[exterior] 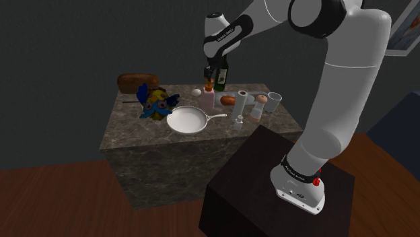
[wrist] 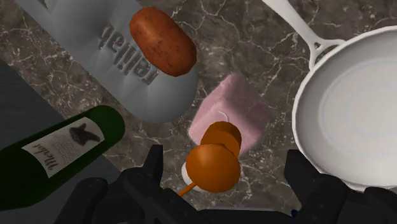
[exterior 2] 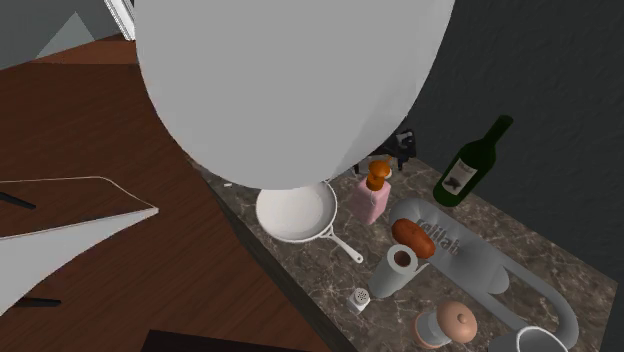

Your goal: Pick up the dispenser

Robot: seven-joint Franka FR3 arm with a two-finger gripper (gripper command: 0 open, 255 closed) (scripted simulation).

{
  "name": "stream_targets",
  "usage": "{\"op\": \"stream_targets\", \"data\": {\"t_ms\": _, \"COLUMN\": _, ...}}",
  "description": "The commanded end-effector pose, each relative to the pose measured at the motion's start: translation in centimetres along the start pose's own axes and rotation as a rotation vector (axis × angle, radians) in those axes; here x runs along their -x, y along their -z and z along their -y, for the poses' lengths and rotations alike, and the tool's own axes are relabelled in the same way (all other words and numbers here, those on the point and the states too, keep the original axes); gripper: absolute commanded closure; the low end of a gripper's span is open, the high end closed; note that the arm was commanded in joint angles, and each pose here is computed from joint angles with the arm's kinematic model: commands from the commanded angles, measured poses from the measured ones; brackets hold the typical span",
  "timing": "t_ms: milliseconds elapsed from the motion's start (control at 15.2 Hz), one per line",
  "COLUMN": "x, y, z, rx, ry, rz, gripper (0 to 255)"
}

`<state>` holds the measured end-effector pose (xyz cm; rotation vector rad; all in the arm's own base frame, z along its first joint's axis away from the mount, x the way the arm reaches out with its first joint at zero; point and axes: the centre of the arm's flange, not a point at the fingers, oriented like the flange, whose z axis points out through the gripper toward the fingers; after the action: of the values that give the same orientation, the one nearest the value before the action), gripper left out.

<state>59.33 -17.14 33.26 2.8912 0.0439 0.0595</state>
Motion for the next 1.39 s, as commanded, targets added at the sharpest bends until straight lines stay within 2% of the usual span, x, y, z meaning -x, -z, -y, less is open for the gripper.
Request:
{"op": "stream_targets", "data": {"t_ms": 0, "x": -1.7, "y": -2.2, "z": -0.7, "rx": 0.011, "ry": 0.002, "rz": 0.0, "gripper": 0}}
{"op": "stream_targets", "data": {"t_ms": 132, "x": -2.6, "y": -3.1, "z": -1.1, "rx": 0.017, "ry": 0.003, "rz": 0.0, "gripper": 0}}
{"op": "stream_targets", "data": {"t_ms": 594, "x": -2.5, "y": -7.0, "z": -0.2, "rx": 0.017, "ry": 0.003, "rz": 0.0, "gripper": 0}}
{"op": "stream_targets", "data": {"t_ms": 726, "x": -2.5, "y": -7.0, "z": -0.2, "rx": 0.017, "ry": 0.003, "rz": 0.0, "gripper": 0}}
{"op": "stream_targets", "data": {"t_ms": 792, "x": -2.5, "y": -7.0, "z": -0.1, "rx": 0.017, "ry": 0.003, "rz": 0.0, "gripper": 255}}
{"op": "stream_targets", "data": {"t_ms": 1320, "x": -2.4, "y": -7.0, "z": -0.1, "rx": 0.017, "ry": 0.003, "rz": 0.0, "gripper": 255}}
